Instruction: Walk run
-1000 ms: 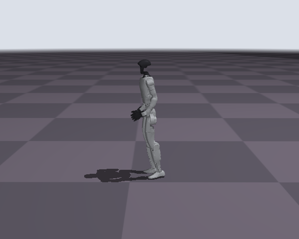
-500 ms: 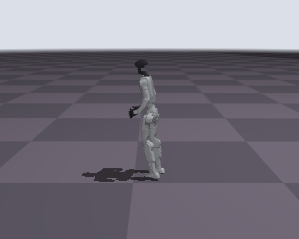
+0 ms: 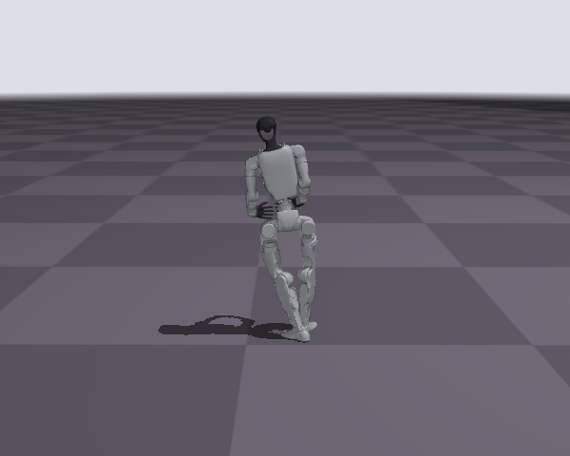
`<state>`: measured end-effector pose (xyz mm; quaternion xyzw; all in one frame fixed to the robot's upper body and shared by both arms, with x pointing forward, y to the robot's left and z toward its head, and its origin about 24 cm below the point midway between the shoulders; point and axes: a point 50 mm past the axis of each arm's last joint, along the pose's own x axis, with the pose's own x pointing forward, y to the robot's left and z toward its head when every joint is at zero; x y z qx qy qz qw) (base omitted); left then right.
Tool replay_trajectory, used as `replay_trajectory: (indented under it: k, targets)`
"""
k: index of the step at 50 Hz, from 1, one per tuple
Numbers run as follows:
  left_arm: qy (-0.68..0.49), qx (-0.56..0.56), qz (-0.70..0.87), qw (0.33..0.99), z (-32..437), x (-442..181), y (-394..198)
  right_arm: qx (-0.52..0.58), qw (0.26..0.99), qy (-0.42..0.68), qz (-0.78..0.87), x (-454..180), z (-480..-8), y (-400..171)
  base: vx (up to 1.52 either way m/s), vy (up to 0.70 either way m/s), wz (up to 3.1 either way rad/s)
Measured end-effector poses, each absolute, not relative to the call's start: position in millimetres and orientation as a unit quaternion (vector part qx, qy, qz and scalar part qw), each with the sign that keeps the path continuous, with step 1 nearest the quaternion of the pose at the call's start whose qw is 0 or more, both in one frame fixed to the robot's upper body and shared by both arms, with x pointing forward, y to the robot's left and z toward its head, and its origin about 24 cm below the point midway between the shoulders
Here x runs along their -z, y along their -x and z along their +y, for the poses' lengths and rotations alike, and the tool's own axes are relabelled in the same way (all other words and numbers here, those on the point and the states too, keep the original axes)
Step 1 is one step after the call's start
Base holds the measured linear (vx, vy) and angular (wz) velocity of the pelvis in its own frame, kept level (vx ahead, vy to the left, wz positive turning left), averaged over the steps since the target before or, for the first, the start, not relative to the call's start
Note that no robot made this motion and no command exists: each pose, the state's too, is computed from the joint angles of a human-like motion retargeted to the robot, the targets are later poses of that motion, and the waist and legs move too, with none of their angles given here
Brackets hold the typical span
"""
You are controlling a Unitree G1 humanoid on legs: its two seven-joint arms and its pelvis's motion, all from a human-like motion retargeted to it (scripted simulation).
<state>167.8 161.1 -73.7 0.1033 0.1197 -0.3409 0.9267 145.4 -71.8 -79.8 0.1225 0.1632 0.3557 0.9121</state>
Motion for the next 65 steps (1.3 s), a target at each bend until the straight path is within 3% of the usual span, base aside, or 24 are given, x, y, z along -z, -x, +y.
replay_trajectory:
  k: [5, 15, 25, 31, 40, 58, 65]
  targets:
    - [-0.068, 0.361, 0.135, 0.92, 139.0, 83.3, -157.8, -0.352, 0.915, -0.134, 0.146, 73.2, -65.0, -157.1, 0.07, -0.06, -1.01]
    - [-0.114, 0.392, 0.099, 0.908, 135.9, 70.0, -172.9, -0.352, 0.918, -0.109, 0.151, 75.5, -76.5, -156.3, -0.02, 0.01, -2.53]
    - [-0.121, 0.403, 0.122, 0.899, 149.5, 64.9, -201.9, -0.314, 0.926, -0.134, 0.159, 77.7, -83.2, -158.5, -0.25, 0.08, -2.5]
    - [-0.121, 0.351, 0.096, 0.923, 163.2, 51.9, -214.2, -0.312, 0.927, -0.111, 0.173, 83.6, -90.0, -147.8, -0.31, 0.06, -2.99]
    - [-0.071, 0.36, 0.117, 0.923, 138.6, 67.0, -194.2, -0.316, 0.928, -0.062, 0.187, 89.9, -90.1, -136.8, -0.1, 0.01, -1.56]
    - [-0.048, 0.379, 0.118, 0.917, 107.5, 74.2, -176.1, -0.225, 0.944, -0.072, 0.231, 107.3, -117.6, -117.4, 0.06, -0.11, 0.2]
    - [0.028, 0.356, 0.243, 0.902, 110.3, 109.6, -137.8, -0.211, 0.95, -0.104, 0.205, 102.3, -117.8, -144.0, 0.23, -0.1, 0.21]
